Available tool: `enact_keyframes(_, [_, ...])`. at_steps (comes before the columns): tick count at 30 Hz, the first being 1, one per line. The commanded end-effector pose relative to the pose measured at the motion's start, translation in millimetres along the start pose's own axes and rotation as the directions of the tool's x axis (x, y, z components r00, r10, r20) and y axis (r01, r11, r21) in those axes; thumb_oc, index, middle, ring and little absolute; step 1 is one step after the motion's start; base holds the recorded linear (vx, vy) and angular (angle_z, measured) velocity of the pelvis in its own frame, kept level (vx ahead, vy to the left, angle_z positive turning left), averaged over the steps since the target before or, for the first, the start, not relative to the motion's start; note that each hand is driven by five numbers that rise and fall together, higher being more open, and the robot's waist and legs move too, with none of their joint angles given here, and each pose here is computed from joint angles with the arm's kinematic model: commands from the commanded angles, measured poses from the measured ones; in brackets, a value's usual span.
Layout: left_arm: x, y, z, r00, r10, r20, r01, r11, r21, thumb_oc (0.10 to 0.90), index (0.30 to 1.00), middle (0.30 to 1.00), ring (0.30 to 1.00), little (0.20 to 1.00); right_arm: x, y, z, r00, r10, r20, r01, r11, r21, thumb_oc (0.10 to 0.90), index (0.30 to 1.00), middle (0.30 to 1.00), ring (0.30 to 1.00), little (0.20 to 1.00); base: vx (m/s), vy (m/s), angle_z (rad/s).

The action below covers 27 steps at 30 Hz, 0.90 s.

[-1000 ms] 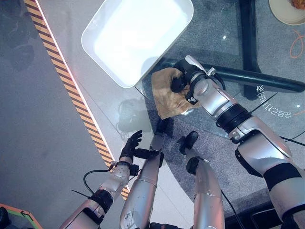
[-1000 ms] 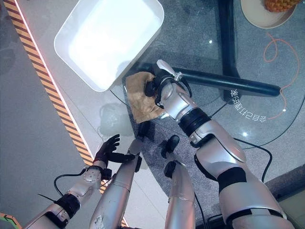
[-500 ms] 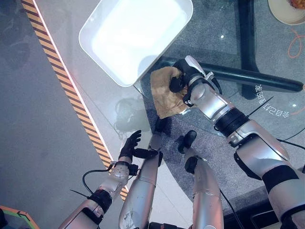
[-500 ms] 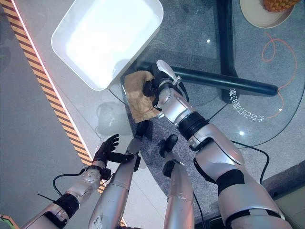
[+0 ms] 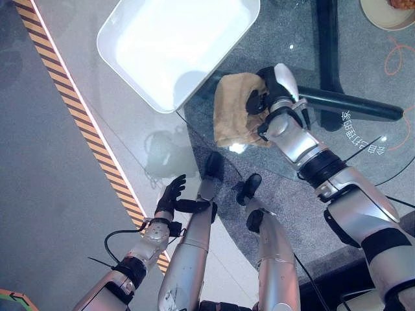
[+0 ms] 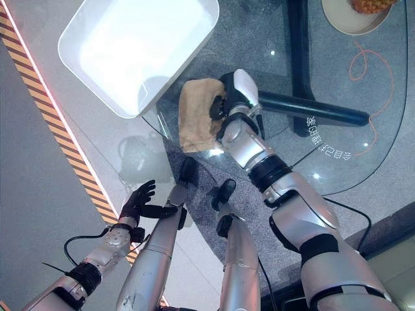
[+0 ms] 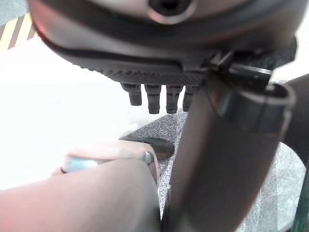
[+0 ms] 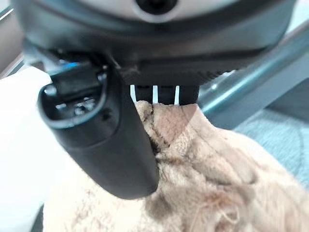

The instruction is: Wipe the table with a cloth and put it in the basket.

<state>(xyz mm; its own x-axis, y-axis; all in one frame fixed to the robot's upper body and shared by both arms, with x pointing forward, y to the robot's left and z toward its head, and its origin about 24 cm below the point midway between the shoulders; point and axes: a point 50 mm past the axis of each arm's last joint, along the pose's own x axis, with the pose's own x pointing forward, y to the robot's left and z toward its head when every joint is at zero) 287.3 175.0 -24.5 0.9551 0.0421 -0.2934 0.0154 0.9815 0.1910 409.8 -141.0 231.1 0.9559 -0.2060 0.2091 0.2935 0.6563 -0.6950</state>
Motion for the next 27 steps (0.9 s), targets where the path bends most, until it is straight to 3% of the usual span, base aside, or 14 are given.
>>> enact_keyframes(1, [-23, 11, -33, 0.997, 0.033, -0.070, -0.035, 0.999, -0.035, 0.800, 0.900, 0.900, 0.900, 0.900, 16, -81, -36, 0.941, -0.328, -0.080, 0.321, 0.943, -0.092, 0.100, 0.300, 0.300, 0.300, 0.200, 0.00, -0.028, -0.07])
enact_keyframes(7, [-27, 20, -38, 0.996, 0.040, -0.074, -0.042, 0.999, -0.028, 0.800, 0.900, 0.900, 0.900, 0.900, 18, -108, -57, 0.909, -0.393, -0.140, 0.380, 0.919, -0.110, 0.100, 0.300, 0.300, 0.300, 0.200, 0.00, -0.033, -0.08])
enact_keyframes(19, [-31, 25, -43, 0.996, 0.043, -0.078, -0.045, 0.999, -0.022, 0.800, 0.900, 0.900, 0.900, 0.900, 13, -128, -87, 0.862, -0.449, -0.233, 0.434, 0.893, -0.117, 0.100, 0.300, 0.300, 0.300, 0.200, 0.00, -0.024, -0.04])
enact_keyframes(27, [-35, 28, -47, 0.995, 0.049, -0.082, -0.051, 0.999, -0.020, 0.800, 0.900, 0.900, 0.900, 0.900, 4, -147, -112, 0.767, -0.557, -0.320, 0.560, 0.823, -0.089, 0.100, 0.300, 0.300, 0.300, 0.200, 0.00, -0.027, -0.05])
